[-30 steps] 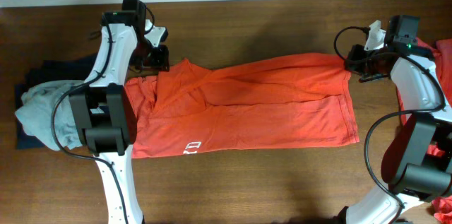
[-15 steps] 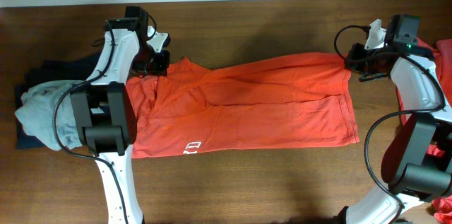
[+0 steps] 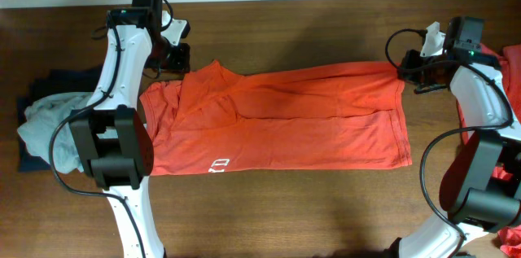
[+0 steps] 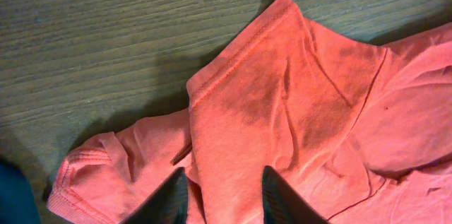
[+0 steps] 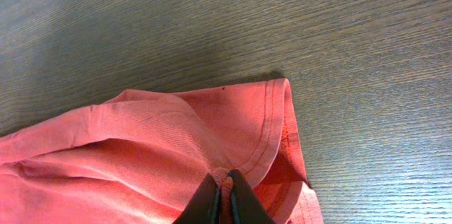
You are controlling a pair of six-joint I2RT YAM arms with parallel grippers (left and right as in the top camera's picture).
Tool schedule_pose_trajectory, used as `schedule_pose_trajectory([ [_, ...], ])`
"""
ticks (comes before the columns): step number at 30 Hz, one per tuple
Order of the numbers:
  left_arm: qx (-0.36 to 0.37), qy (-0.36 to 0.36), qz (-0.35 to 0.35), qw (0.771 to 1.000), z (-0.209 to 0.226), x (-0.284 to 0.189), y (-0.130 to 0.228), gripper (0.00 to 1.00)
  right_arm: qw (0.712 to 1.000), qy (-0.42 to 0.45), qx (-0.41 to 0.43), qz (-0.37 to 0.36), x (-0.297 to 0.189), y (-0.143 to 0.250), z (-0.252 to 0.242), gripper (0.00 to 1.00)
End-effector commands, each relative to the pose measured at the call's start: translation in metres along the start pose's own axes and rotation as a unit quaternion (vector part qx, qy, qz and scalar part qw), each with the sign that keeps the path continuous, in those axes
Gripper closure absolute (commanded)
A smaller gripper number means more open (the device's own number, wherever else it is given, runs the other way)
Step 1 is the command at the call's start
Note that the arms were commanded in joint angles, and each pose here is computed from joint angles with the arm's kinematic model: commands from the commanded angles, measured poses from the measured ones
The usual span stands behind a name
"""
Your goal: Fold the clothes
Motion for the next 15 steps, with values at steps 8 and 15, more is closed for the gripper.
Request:
schedule_pose_trajectory([
  [8, 0.019, -0.014, -0.008, 1.0, 0.005, 0.014, -0.003, 0.47, 1.0, 0.003, -0.007, -0.002, 0.0, -0.002, 0.001, 0.92],
  [15, 0.017, 0.016, 0.01, 1.0, 0.004, 0.06, -0.003, 0.48, 1.0, 0.003, -0.007, -0.002, 0.0, -0.002, 0.001, 0.92],
])
Point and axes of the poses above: each gripper's point midway between its finger pads, its own x axis out along the fingers, its own z axis along the line the jaws close on, y = z × x, the point moved 2 cm from there along -x, back along the fingers, and after that the axes turned 8 degrees about -x, right-handed, at the moved point
